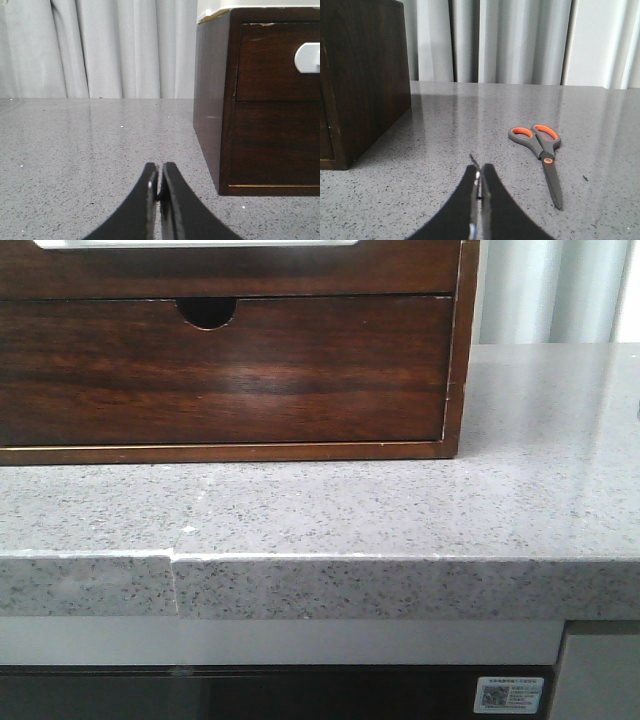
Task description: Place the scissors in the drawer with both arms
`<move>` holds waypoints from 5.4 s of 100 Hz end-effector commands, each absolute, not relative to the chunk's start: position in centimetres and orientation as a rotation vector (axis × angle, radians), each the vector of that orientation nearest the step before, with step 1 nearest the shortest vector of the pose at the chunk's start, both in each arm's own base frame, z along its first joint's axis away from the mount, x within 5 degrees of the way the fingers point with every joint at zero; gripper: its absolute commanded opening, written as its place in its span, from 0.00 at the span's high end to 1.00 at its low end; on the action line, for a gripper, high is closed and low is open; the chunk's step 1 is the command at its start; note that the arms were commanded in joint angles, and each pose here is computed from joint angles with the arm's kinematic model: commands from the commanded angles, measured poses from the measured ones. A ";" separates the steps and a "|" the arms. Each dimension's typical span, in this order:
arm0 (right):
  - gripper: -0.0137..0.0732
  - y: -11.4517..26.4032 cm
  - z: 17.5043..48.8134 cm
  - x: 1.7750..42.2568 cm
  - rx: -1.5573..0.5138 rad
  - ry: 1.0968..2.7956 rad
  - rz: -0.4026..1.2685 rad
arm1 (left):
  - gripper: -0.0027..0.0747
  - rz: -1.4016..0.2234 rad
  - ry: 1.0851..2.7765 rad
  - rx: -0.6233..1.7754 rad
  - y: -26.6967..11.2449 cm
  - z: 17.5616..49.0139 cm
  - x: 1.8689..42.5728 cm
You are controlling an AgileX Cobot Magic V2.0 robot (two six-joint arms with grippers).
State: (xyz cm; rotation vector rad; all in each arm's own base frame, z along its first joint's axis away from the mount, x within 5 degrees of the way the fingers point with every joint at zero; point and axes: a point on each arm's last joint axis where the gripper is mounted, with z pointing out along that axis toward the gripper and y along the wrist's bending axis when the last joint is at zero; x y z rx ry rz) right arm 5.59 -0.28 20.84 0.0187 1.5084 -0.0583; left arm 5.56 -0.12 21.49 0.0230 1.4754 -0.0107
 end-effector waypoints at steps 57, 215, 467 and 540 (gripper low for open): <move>0.92 -0.2 21.2 5.4 0.001 1.420 -0.068 | 0.99 -0.021 1.402 0.005 -0.1 21.2 5.4; 0.92 -0.7 36.5 8.5 0.034 1.746 -0.096 | 0.99 -0.144 1.515 -0.016 -0.6 37.5 5.7; 0.22 -0.5 36.8 8.5 0.057 1.704 -0.036 | 0.41 -1.388 1.780 -0.186 -6.9 32.5 21.2; 0.22 -0.5 36.8 8.5 0.057 1.704 -0.036 | 0.51 -1.553 1.814 -0.122 -7.9 32.1 24.9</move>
